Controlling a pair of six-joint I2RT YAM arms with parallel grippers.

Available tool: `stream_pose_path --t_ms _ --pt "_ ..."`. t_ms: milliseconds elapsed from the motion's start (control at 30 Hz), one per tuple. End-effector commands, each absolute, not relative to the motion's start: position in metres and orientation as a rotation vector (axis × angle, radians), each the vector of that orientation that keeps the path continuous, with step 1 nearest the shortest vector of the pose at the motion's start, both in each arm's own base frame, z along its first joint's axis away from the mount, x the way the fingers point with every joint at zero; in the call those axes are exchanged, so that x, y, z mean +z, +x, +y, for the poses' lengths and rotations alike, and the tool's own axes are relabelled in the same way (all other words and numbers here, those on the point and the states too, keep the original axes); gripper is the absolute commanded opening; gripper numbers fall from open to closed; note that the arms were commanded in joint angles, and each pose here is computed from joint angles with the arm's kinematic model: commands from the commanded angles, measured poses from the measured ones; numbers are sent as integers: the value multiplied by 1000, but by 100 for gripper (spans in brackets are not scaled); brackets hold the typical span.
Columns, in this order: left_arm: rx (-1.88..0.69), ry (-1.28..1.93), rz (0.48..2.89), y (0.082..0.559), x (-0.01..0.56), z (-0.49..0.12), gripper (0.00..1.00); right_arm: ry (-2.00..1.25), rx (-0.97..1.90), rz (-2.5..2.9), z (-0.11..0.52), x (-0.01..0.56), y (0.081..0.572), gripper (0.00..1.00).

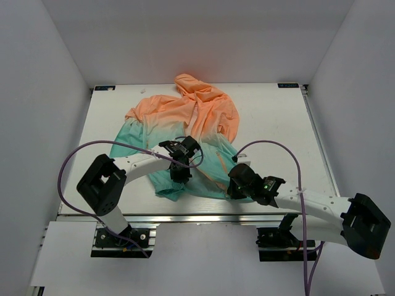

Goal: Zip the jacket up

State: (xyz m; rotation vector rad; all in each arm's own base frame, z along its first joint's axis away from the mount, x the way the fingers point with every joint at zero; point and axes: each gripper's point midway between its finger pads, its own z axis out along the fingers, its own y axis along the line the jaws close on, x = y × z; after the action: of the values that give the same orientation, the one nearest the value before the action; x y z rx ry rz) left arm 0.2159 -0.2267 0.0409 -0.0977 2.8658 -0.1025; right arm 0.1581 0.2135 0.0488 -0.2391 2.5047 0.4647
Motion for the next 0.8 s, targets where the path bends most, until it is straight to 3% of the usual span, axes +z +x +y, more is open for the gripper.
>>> stream_pose_path --t_ms 0,133,267,567,600,767 --pt "-212 -58 2824 219 59 -238 22 -202 456 2488 215 53 165 0" --pt "-213 -6 2853 214 53 -239 40 -205 454 2493 216 52 165 0" --pt "-192 26 2854 216 53 -238 43 -213 458 2494 218 52 165 0" --pt "-162 44 2843 226 61 -242 47 -220 435 2499 217 51 167 0" --pt "-162 44 2843 226 61 -242 41 -221 433 2499 217 51 167 0" --pt "-163 55 2863 222 58 -241 37 -222 405 2500 214 50 168 0"
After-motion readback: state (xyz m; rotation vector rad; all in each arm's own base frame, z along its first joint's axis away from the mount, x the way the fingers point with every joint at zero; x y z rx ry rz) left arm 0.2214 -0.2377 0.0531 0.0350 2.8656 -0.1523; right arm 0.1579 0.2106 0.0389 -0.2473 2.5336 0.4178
